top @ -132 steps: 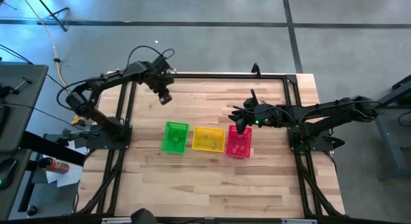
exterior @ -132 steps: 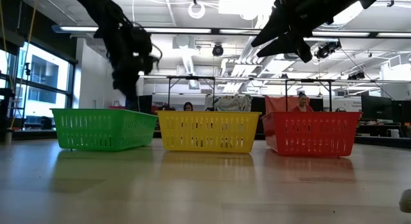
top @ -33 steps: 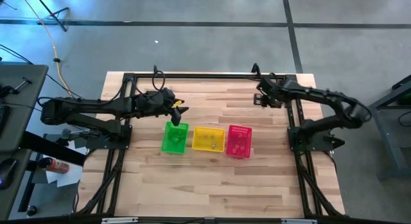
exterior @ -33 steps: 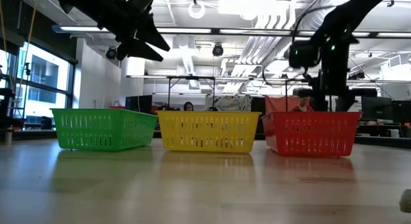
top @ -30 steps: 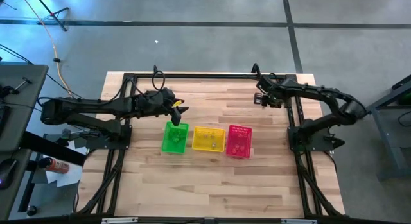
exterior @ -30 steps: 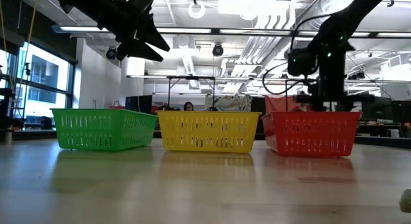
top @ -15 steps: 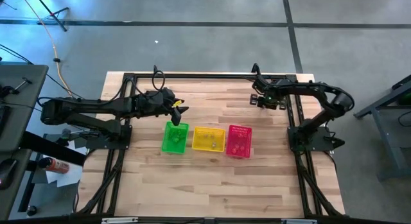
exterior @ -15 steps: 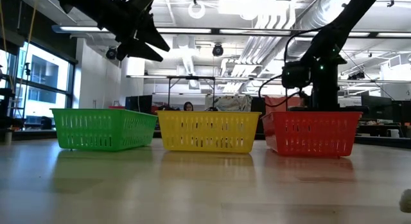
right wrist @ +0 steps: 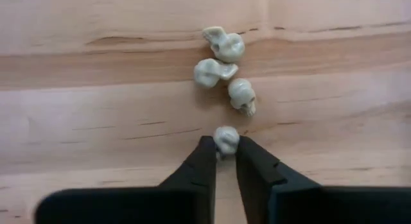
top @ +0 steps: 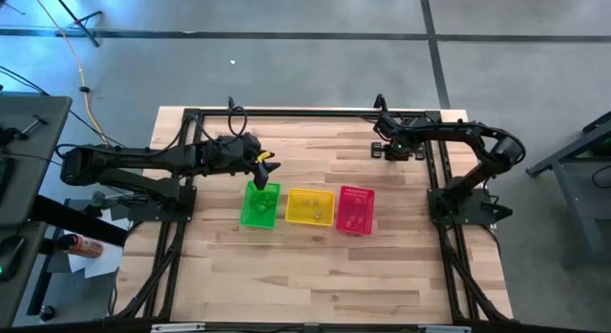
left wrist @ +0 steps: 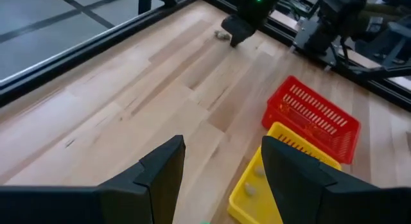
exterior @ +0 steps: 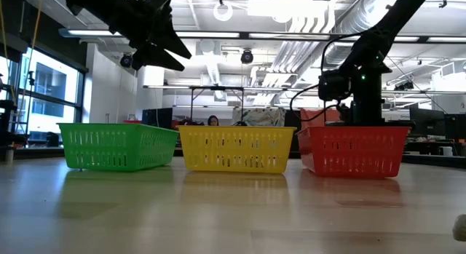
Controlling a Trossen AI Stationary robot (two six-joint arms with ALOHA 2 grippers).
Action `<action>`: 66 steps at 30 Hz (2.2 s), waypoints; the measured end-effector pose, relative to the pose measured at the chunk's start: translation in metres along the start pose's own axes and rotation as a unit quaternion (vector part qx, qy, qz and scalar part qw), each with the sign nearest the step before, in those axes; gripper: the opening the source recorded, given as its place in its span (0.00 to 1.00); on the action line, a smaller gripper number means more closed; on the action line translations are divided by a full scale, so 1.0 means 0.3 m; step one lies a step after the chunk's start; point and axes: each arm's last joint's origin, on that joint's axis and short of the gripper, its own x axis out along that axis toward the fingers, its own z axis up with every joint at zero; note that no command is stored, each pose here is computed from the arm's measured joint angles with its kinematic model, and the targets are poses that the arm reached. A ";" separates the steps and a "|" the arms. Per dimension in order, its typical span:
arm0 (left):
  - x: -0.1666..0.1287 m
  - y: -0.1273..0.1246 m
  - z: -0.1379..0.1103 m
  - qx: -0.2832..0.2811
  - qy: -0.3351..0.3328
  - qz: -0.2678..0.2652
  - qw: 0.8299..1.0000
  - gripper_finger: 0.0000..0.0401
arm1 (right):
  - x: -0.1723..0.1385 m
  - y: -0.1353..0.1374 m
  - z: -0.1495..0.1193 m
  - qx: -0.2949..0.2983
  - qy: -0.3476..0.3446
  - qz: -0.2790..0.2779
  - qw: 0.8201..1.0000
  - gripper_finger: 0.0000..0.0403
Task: Sort Halloween decoration
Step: Put the white skull toy into the yellow basket
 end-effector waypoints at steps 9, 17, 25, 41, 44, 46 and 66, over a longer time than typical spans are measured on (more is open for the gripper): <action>-0.009 -0.003 0.001 -0.025 0.006 -0.018 1.000 0.49 | -0.016 0.011 -0.018 -0.074 -0.021 -0.003 0.997 0.02; -0.089 -0.006 0.043 -0.024 -0.043 -0.061 0.997 0.49 | -0.101 0.012 -0.035 -0.104 -0.066 0.036 0.992 0.01; -0.171 -0.005 0.101 -0.032 -0.134 -0.089 0.986 0.49 | -0.227 0.041 -0.067 -0.164 -0.130 0.160 0.965 0.01; -0.283 -0.015 0.175 -0.031 -0.266 -0.149 0.952 0.49 | -0.543 0.207 -0.271 -0.352 -0.289 0.535 0.712 0.01; -0.283 -0.016 0.177 -0.032 -0.269 -0.150 0.951 0.49 | -0.573 0.225 -0.327 -0.375 -0.300 0.565 0.672 0.01; -0.283 -0.016 0.177 -0.032 -0.269 -0.151 0.951 0.49 | -0.582 0.229 -0.357 -0.385 -0.304 0.570 0.659 0.01; -0.283 -0.015 0.177 -0.033 -0.270 -0.147 0.951 0.49 | -0.479 0.482 -0.540 -0.567 -0.205 0.443 0.664 0.01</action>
